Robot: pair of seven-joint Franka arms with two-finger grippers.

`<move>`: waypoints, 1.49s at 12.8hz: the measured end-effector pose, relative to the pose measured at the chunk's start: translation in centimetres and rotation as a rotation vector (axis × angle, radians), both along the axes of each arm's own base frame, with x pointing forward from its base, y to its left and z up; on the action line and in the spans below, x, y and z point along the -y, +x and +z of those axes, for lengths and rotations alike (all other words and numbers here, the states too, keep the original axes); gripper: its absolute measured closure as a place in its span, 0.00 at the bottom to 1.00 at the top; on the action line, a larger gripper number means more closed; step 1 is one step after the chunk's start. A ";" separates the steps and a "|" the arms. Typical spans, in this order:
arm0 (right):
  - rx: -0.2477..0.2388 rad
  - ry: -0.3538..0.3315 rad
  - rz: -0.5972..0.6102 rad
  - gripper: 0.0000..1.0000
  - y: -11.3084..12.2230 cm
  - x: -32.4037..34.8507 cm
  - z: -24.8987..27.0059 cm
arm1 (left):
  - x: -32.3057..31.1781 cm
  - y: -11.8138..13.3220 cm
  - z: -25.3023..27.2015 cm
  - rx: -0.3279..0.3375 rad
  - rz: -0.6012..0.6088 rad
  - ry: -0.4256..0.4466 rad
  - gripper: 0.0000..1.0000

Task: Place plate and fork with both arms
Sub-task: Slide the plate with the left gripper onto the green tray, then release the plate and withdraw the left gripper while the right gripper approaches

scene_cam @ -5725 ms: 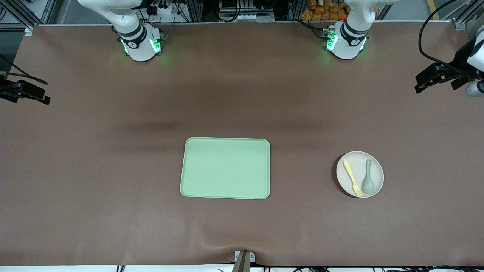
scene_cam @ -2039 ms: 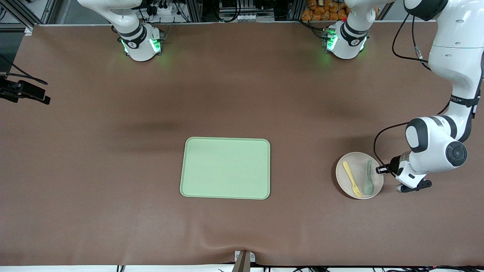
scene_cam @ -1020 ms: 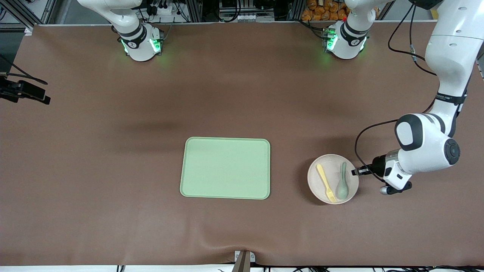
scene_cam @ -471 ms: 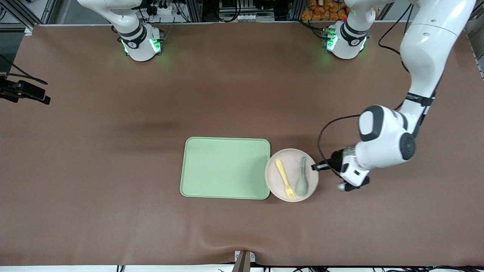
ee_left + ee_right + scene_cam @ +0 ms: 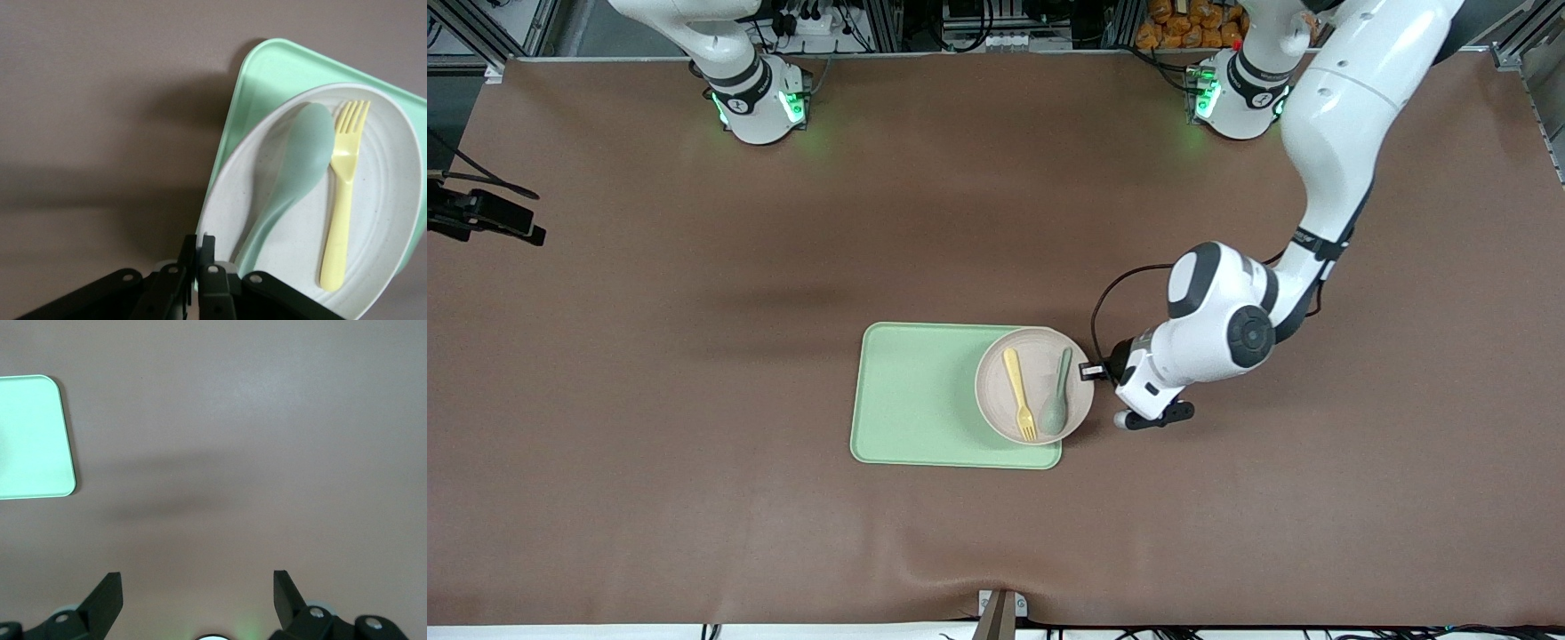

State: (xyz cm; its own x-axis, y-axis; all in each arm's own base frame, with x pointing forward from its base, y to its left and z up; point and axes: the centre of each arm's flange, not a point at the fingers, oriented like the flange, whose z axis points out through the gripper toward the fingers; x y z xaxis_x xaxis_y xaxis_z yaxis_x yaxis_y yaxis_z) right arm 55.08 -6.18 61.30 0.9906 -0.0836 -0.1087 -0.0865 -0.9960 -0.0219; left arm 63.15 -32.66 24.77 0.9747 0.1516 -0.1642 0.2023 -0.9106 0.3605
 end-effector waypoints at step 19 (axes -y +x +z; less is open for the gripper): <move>-0.008 -0.001 -0.004 0.00 0.2 0.3 -0.4 | 6.0 -0.9 -4.9 0.127 0.017 -0.016 0.44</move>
State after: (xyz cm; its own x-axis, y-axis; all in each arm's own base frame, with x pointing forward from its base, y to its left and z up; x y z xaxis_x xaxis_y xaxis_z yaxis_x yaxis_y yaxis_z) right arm 55.25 -6.46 60.92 0.9894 -0.0872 -0.1163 -0.0902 -0.9957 -0.0206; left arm 62.21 -38.67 19.82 0.9851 0.1664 -0.0425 0.1695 -0.9014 0.3985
